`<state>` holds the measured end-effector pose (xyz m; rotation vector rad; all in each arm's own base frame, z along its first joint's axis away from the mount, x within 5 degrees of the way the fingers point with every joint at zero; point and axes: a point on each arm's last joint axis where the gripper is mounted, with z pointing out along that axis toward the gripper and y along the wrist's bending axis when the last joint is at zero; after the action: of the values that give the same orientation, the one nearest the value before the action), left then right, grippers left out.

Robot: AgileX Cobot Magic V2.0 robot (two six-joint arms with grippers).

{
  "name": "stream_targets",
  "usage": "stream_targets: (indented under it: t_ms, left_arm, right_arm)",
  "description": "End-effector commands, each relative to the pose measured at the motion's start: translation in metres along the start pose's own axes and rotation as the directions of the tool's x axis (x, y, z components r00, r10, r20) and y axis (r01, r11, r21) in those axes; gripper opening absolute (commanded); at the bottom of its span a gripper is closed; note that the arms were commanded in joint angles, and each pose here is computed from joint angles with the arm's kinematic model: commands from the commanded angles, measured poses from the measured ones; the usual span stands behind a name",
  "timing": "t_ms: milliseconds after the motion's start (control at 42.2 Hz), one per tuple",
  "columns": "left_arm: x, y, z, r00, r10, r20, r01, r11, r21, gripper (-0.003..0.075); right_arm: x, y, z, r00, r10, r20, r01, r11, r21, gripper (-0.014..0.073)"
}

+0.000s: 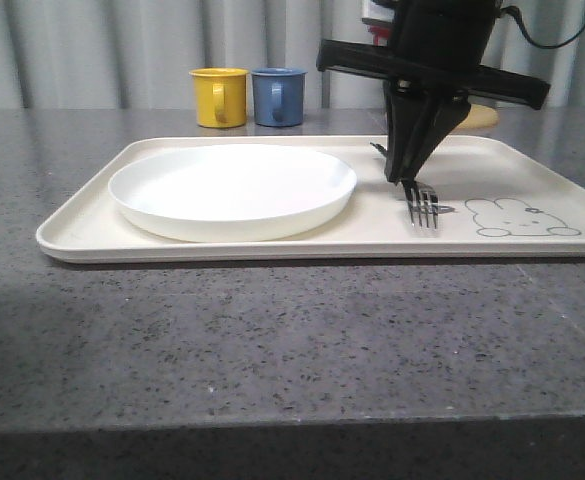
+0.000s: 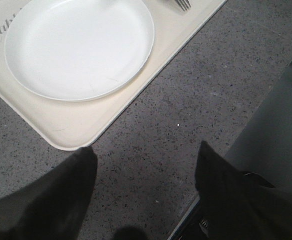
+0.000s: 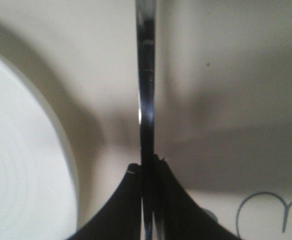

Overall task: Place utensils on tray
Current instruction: 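Lower the fork onto the tray beside the plate and release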

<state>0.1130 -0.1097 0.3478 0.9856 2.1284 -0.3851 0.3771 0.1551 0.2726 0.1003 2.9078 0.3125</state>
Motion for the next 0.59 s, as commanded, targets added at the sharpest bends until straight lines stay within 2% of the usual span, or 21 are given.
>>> stream_targets:
  t_ms: [0,47,190,308,427,569]
  left_arm:
    - [-0.013,-0.001,-0.007,0.995,-0.01,0.101,0.01,1.0,0.002,0.042]
    - [-0.013,-0.001,-0.007,0.995,-0.01,0.101,0.01,1.0,0.002,0.042]
    - [-0.013,-0.001,-0.007,0.995,-0.01,0.101,0.01,1.0,0.002,0.042]
    - [-0.013,-0.001,-0.007,0.995,-0.01,0.101,0.01,1.0,0.002,0.042]
    - [-0.013,-0.001,-0.007,0.995,-0.01,0.101,0.01,1.0,0.002,0.042]
    - [-0.013,-0.001,-0.007,0.995,-0.01,0.101,0.01,1.0,0.002,0.042]
  right_arm:
    - [-0.004,0.006,-0.023,0.997,0.003,0.074,0.001,0.999,-0.047,0.0045]
    - [-0.004,0.005,-0.02,0.998,0.003,0.069,0.0,0.999,-0.045,0.0123]
    - [-0.004,0.006,-0.02,0.998,0.005,0.065,-0.002,0.999,-0.046,0.0258]
    - [-0.003,0.006,-0.028,0.996,-0.026,0.086,0.03,0.998,-0.052,0.0277]
    - [0.002,0.004,-0.052,0.98,-0.143,0.138,0.148,0.989,-0.029,0.0277]
    - [0.015,-0.014,-0.092,0.95,-0.265,0.163,0.249,0.962,0.116,0.0277]
